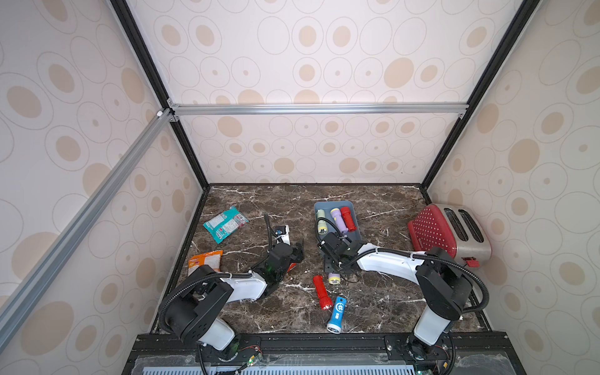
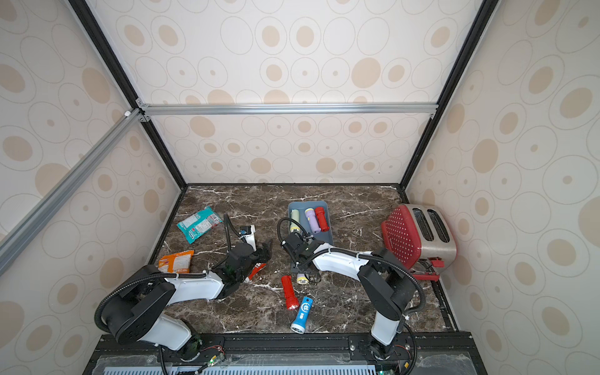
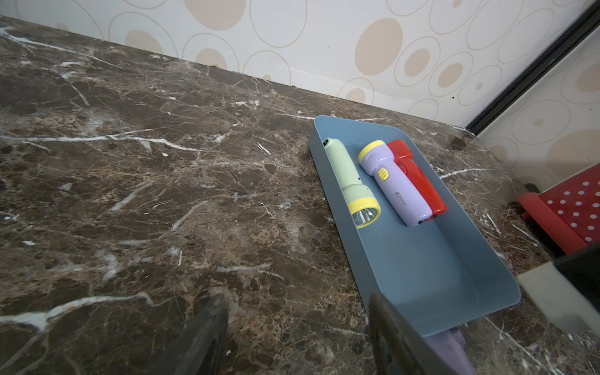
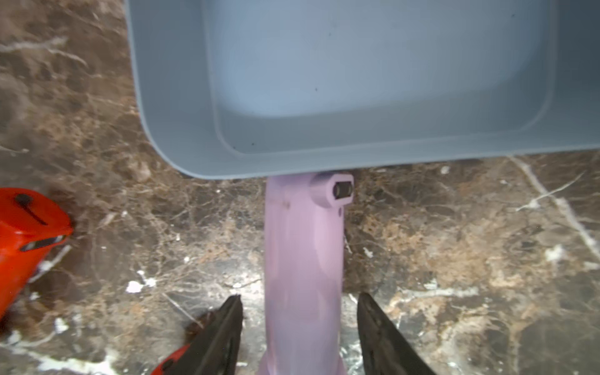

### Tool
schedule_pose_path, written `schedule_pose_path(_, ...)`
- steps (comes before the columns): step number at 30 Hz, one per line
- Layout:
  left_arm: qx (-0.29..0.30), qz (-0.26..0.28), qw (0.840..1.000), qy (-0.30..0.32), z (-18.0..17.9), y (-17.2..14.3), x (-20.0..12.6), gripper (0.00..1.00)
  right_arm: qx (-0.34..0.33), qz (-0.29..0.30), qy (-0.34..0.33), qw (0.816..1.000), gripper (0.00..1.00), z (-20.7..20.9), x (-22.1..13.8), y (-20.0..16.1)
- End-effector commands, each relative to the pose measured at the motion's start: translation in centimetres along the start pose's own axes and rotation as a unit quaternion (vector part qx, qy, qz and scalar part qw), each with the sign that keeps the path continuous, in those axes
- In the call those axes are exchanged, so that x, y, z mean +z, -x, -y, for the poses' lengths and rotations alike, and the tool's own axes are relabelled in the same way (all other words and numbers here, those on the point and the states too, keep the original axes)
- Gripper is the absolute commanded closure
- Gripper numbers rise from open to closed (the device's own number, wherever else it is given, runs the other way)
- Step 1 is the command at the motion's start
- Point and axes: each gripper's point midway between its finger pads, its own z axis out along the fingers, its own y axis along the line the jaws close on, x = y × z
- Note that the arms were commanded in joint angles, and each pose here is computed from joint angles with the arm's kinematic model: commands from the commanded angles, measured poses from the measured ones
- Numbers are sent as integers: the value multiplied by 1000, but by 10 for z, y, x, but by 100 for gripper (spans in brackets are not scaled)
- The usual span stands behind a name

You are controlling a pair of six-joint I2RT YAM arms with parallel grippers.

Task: Put the flashlights into the storage boxes
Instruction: Pick up the flashlight from the center of the board.

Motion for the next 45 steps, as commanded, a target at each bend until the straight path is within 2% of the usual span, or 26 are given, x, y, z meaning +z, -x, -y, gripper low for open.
schedule_pose_path(1, -1, 17, 1000, -8, 7, 13, 7, 31, -15, -14, -30, 999, 43, 7, 7, -5)
schedule_pose_path(9, -2, -2, 1000, -21, 13, 4, 15, 31, -11, -19, -46, 999, 49, 16, 14, -13)
schedule_pose_path(14, 9, -13, 1000, -25, 18, 2, 19, 32, -17, -13, -38, 999, 47, 8, 12, -5)
schedule_pose_path(20, 15, -9, 1000, -23, 18, 6, 18, 31, -45, 3, -76, 996, 46, 11, 19, 8)
schedule_pose_path(24, 18, -11, 999, -24, 19, 7, 19, 31, -41, 2, -92, 995, 53, 16, 27, 6)
schedule_pose_path(27, 17, -15, 999, -28, 20, 4, 20, 31, -31, 9, -92, 995, 64, 20, 25, 5)
schedule_pose_path(30, 18, -24, 999, -33, 23, -1, 24, 31, -38, 25, -89, 995, 75, 22, 17, 10)
schedule_pose_path(34, 22, -29, 999, -31, 23, -3, 27, 32, -71, 35, -93, 993, 79, 20, -8, 23)
schedule_pose_path(37, 20, -23, 999, -9, 15, -1, 25, 32, -92, 49, -95, 990, 80, 19, -34, 37)
schedule_pose_path(41, 12, -11, 1000, 21, 4, 5, 22, 31, -127, 102, -103, 981, 78, 16, -67, 70)
schedule_pose_path(45, 15, -10, 1000, 25, 2, 5, 23, 31, -135, 130, -102, 977, 78, 11, -74, 106)
